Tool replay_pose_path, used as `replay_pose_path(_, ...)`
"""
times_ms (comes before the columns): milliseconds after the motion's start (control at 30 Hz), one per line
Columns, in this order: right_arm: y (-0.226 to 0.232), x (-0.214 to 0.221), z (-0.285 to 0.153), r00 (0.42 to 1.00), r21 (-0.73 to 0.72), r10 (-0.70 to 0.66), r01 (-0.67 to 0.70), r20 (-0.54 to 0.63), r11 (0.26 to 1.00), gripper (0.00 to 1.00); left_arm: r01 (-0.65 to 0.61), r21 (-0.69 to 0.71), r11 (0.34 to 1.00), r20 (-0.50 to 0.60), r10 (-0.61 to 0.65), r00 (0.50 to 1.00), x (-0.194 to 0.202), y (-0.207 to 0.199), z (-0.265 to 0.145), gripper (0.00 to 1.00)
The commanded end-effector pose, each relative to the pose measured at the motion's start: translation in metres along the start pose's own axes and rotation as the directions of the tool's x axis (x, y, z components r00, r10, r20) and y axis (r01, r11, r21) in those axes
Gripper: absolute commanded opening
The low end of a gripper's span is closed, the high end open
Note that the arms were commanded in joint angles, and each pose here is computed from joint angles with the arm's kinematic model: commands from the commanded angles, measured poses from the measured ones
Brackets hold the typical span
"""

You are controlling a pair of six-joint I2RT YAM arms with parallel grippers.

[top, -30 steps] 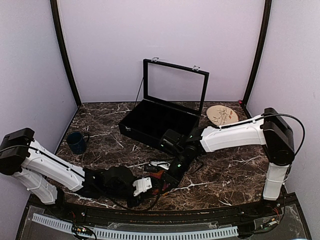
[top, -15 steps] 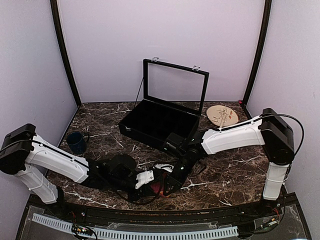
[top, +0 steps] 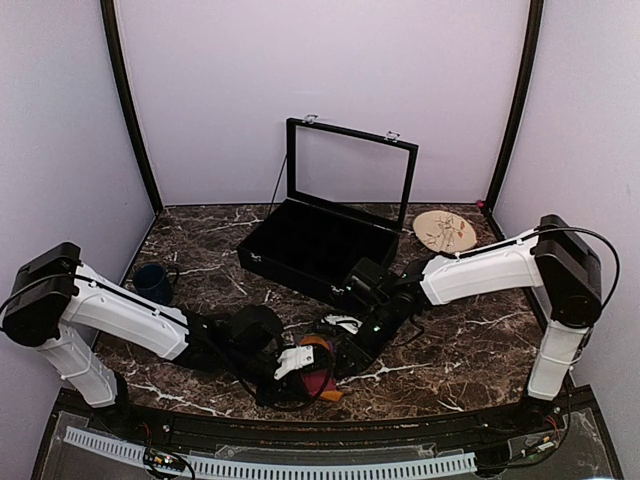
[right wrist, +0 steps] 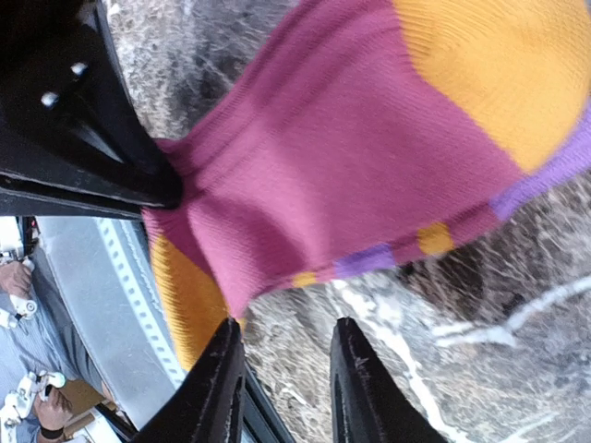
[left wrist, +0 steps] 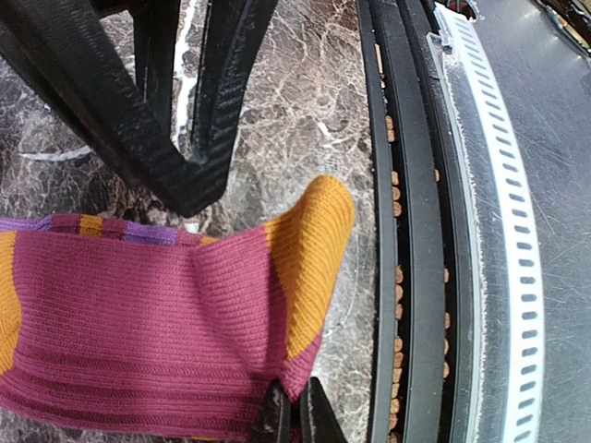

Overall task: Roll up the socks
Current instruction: Roll the sock at the center of the board.

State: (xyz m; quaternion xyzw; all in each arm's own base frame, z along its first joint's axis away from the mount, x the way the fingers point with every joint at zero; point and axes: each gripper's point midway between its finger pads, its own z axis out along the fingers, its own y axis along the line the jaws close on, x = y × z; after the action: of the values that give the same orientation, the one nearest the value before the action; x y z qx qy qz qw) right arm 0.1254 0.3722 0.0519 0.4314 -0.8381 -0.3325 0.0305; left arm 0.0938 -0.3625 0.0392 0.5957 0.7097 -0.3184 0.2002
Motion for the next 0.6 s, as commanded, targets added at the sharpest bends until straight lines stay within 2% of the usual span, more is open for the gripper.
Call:
replay_pose_path(0, -0.008, -0.005, -0.008, 0.998, 0.021, 0.023, -0.024, 0.066, 0.999, 0.32, 0.027, 0.063, 0.998, -0.027, -0.025, 0.999, -0.002, -0.005, -0.003, 0.00)
replay_pose_path(267, -0.018, -0.008, -0.028, 0.981, 0.084, 0.046, -0.063, 0.190, 0.994, 0.34, 0.090, 0.154, 0.984, -0.085, -0.077, 0.993, -0.003, -0.006, 0.000, 0.00)
replay_pose_path(567, -0.033, -0.005, -0.063, 0.931, 0.247, 0.013, -0.111, 0.365, 0.963, 0.33, 0.205, 0.255, 0.945, -0.112, -0.182, 0.977, -0.007, 0.003, -0.005, 0.00)
